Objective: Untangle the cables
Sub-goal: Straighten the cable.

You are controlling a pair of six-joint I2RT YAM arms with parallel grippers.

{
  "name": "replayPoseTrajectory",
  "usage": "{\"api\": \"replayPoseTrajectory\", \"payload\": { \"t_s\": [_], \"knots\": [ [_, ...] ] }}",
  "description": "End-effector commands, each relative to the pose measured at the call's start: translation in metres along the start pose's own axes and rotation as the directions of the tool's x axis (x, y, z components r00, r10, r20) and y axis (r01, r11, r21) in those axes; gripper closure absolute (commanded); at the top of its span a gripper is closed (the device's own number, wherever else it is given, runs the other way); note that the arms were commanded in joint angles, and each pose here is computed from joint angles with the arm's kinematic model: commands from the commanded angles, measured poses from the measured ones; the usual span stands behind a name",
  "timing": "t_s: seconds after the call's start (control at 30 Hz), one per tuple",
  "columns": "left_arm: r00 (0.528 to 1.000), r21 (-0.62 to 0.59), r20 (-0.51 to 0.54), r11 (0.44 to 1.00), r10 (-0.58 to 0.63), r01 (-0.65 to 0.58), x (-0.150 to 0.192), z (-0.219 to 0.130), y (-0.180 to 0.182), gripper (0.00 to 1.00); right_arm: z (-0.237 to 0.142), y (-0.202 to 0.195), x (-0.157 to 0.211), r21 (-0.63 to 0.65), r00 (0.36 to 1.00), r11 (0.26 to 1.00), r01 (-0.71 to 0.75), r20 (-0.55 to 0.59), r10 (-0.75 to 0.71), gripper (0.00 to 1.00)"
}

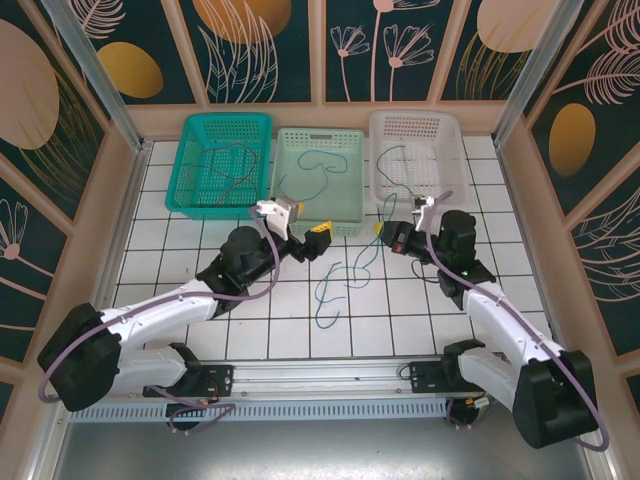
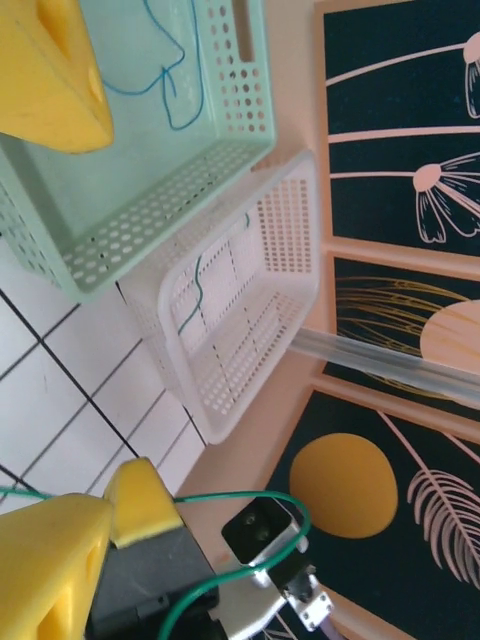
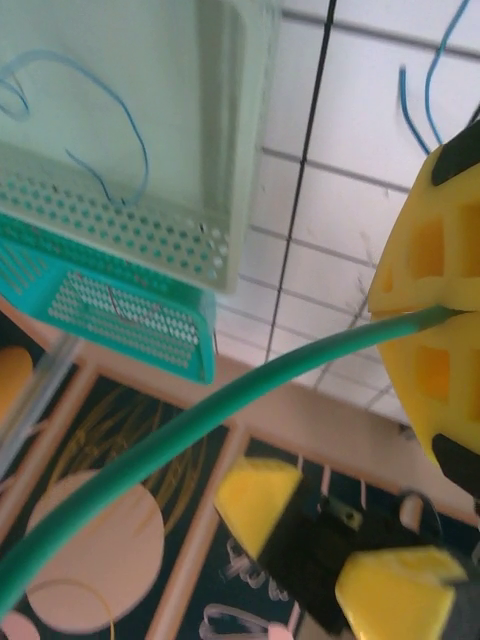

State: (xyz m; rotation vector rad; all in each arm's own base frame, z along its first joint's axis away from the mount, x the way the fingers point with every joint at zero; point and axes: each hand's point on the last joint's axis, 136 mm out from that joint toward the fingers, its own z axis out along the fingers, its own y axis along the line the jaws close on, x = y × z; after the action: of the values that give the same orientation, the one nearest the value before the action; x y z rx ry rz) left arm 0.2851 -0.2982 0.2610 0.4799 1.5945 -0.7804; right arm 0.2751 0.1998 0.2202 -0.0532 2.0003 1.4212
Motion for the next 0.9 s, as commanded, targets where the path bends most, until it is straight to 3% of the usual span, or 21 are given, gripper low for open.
{"api": "replayPoseTrajectory", "payload": {
  "t_s": [0.0, 0.2, 0.6, 0.87],
  "knots": [
    [0.991, -0.006, 0.012, 0.991, 0.13, -0.13, -0.002, 0.005, 0.002, 0.1, 0.001, 0.056, -0.007, -0.211, 0.998, 0.977, 0.03, -0.041, -0.039, 1.0],
    [0.961, 0.054, -0.079, 0.964, 0.265, -0.261, 0.01, 0.019, -0.007, 0.13, 0.016, 0.067, 0.004, -0.228, 0.99, 0.973, 0.019, -0.133, -0.051, 1.0],
    [0.902, 0.19, 0.123, 0.883, 0.413, -0.43, -0.014, -0.005, -0.047, 0.11, 0.036, 0.047, 0.018, -0.16, 0.972, 0.986, -0.053, -0.233, 0.014, 1.0],
    [0.861, 0.209, 0.135, 0.836, 0.49, -0.508, -0.016, 0.0, -0.056, 0.12, 0.049, 0.053, 0.034, -0.178, 0.952, 0.983, -0.047, -0.305, -0.009, 1.0]
  ]
}}
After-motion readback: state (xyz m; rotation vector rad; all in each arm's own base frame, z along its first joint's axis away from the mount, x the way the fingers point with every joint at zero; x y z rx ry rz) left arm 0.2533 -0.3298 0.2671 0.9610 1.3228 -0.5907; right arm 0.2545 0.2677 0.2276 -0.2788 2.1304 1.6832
